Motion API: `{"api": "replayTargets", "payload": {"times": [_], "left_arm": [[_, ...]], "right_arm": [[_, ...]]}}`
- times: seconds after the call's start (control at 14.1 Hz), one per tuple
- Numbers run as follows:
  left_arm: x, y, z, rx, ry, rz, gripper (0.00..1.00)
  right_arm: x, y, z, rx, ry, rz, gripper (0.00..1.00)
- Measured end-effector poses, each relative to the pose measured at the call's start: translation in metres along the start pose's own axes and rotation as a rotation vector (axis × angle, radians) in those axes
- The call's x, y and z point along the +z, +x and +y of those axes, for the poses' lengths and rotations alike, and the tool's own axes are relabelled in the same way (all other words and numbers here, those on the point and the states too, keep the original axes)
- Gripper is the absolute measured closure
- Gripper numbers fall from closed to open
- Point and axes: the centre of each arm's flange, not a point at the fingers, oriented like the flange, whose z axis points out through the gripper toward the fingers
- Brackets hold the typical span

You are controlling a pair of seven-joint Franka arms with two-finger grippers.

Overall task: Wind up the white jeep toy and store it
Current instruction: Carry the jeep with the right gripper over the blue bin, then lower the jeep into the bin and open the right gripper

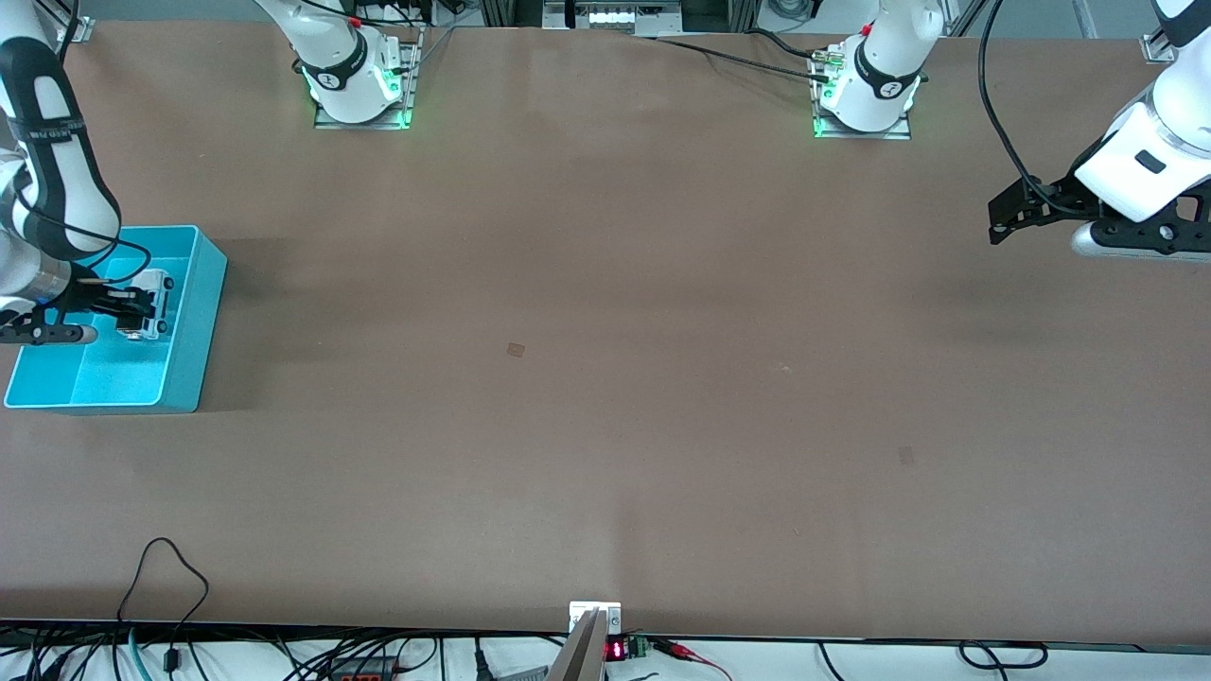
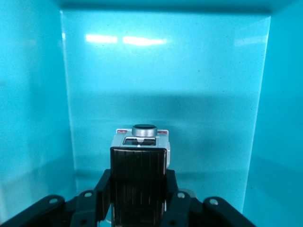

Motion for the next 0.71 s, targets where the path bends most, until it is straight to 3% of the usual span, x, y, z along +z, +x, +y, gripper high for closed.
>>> {"api": "replayTargets", "payload": {"times": [0.35,0.71], "left_arm": [[0.000,0.000,0.000,0.000,0.000,0.000,0.00],[0.000,0.000,0.000,0.000,0.000,-0.001,0.00]], "right_arm": [[0.009,-0.005,0.008,0.004,0.003,-0.007,0.50],[-0.002,0.001,0.005,-0.044,-0.003,0.011,0.04]]}}
